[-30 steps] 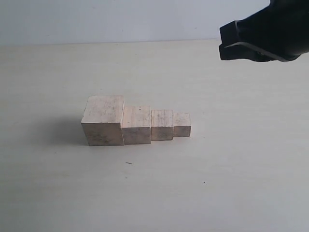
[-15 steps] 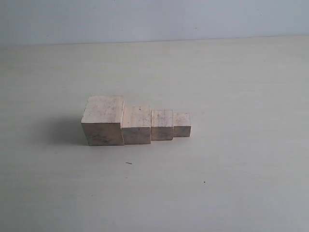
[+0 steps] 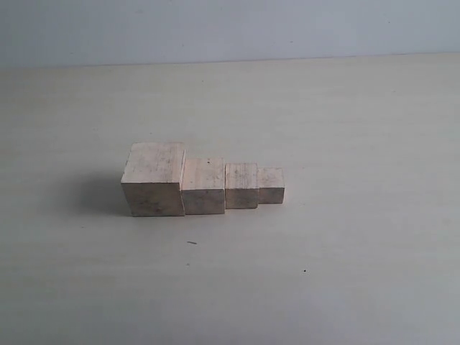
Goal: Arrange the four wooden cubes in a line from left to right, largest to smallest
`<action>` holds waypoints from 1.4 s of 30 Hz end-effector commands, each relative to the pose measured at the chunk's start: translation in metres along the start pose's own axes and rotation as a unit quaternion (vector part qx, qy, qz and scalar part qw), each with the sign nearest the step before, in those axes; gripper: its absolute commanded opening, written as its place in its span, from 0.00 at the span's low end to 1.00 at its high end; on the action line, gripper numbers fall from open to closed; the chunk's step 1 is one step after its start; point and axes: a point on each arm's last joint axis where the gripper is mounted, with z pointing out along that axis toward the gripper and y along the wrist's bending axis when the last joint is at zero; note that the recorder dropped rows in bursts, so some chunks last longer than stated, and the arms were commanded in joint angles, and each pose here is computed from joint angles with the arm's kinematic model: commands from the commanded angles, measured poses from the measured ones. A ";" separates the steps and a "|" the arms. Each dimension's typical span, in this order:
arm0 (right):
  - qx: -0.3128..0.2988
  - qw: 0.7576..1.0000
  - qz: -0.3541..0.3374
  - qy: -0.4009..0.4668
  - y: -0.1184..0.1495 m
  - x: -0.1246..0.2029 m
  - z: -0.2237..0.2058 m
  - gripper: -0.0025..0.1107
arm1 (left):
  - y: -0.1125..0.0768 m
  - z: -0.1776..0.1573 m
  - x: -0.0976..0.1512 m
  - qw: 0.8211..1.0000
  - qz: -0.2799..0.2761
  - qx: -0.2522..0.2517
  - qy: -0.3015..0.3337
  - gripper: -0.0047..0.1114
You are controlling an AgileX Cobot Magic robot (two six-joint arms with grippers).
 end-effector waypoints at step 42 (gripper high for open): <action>0.053 0.998 0.010 0.010 -0.011 0.061 0.003 0.02 | 0.000 0.000 0.000 1.000 0.001 -0.002 -0.007 0.04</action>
